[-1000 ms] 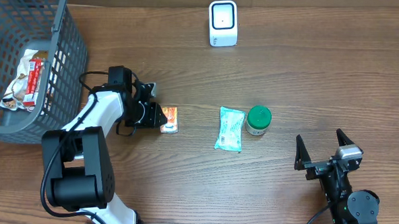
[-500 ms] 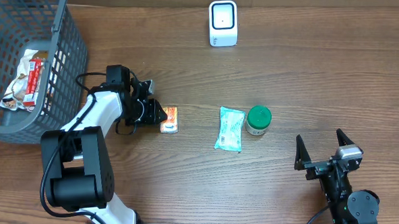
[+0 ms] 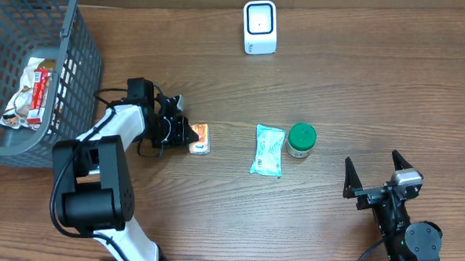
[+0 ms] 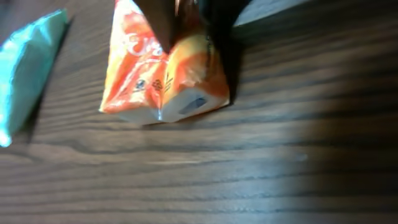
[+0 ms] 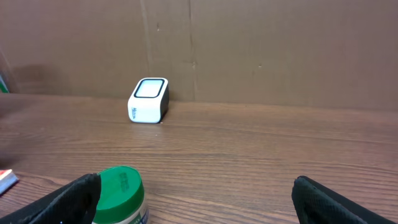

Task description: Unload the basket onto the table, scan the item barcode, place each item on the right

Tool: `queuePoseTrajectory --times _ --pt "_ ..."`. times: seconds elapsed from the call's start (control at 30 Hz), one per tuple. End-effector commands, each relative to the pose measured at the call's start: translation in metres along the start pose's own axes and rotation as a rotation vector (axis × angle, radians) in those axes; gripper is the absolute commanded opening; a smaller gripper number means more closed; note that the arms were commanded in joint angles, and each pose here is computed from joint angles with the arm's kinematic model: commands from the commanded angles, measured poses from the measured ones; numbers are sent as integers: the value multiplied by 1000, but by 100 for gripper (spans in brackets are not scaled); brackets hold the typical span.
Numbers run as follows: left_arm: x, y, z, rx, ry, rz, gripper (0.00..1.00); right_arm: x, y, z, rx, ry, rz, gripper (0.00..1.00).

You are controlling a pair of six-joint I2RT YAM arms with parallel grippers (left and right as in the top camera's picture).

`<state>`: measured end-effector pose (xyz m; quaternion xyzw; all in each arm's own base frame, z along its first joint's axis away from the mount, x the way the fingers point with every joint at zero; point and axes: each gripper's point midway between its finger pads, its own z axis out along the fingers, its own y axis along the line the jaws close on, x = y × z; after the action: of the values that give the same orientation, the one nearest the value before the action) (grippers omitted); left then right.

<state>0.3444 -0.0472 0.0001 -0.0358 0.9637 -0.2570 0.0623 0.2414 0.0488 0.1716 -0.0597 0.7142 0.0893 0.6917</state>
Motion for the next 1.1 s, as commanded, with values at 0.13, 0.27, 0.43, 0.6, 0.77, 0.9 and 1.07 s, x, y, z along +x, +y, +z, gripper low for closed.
queuePoseTrajectory --times 0.13,0.27,0.43,0.6,0.77,0.9,1.07 --pt "3 10 2 -54 23 -15 4 2 -1 0 6 -4 -1 100" --pt "-19 0 -29 -120 -90 2 4 2 -1 0 6 -4 -1 100" --pt "-31 -17 -63 -264 -207 56 4 2 -1 0 6 -4 -1 100" --pt "-27 -39 -73 -395 -244 138 4 2 -1 0 6 -4 -1 100" --pt "-20 -54 -67 -575 -263 207 4 2 -1 0 6 -4 -1 100" --pt "-12 -67 -74 -804 -328 276 3 2 -1 0 6 -4 -1 100" --pt "-2 -99 -86 -1001 -464 381 4 2 -1 0 6 -4 -1 100"
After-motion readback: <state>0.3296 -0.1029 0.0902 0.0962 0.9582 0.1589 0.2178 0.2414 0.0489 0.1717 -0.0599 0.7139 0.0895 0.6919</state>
